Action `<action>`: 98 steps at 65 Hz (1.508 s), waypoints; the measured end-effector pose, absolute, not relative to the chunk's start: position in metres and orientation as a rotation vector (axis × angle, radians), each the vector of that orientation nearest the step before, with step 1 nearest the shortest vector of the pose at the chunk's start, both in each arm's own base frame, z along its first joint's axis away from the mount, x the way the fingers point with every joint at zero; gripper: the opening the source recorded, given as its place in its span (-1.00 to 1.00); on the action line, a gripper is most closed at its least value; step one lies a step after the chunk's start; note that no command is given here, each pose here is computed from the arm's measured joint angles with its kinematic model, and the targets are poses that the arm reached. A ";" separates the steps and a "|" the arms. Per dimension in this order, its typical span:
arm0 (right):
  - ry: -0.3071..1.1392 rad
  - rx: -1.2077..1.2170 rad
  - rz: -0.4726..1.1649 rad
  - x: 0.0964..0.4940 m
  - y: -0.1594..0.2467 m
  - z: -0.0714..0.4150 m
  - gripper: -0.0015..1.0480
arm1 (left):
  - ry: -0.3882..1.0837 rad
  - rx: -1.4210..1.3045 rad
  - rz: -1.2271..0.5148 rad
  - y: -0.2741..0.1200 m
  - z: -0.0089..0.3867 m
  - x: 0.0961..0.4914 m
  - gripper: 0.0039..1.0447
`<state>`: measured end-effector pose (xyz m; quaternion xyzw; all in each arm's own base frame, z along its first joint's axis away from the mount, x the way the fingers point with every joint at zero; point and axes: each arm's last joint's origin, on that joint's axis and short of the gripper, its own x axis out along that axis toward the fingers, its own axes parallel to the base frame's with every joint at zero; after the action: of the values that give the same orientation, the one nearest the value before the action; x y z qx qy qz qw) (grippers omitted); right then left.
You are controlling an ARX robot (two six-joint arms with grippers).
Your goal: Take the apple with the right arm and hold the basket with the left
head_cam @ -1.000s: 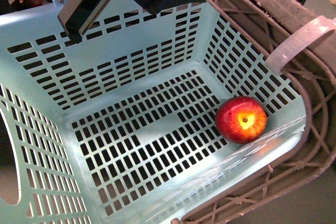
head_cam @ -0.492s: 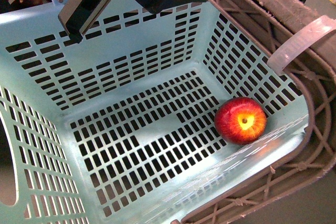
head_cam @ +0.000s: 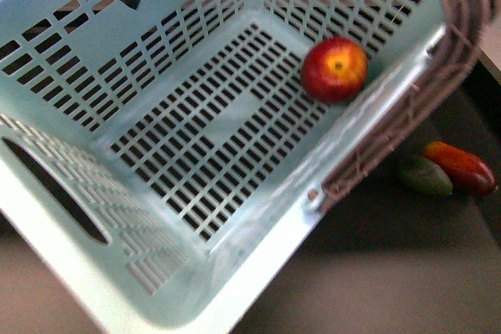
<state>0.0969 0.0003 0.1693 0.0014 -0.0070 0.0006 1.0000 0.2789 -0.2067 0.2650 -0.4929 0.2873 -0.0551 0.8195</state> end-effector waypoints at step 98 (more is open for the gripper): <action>-0.014 0.003 0.001 0.097 0.000 0.169 0.83 | 0.556 -1.402 0.662 -0.014 0.139 0.292 -0.73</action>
<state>0.0969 0.0003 0.1693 0.0014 -0.0072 0.0006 1.0000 0.2924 -0.0145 0.1394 -0.6244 0.2478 0.2949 0.6795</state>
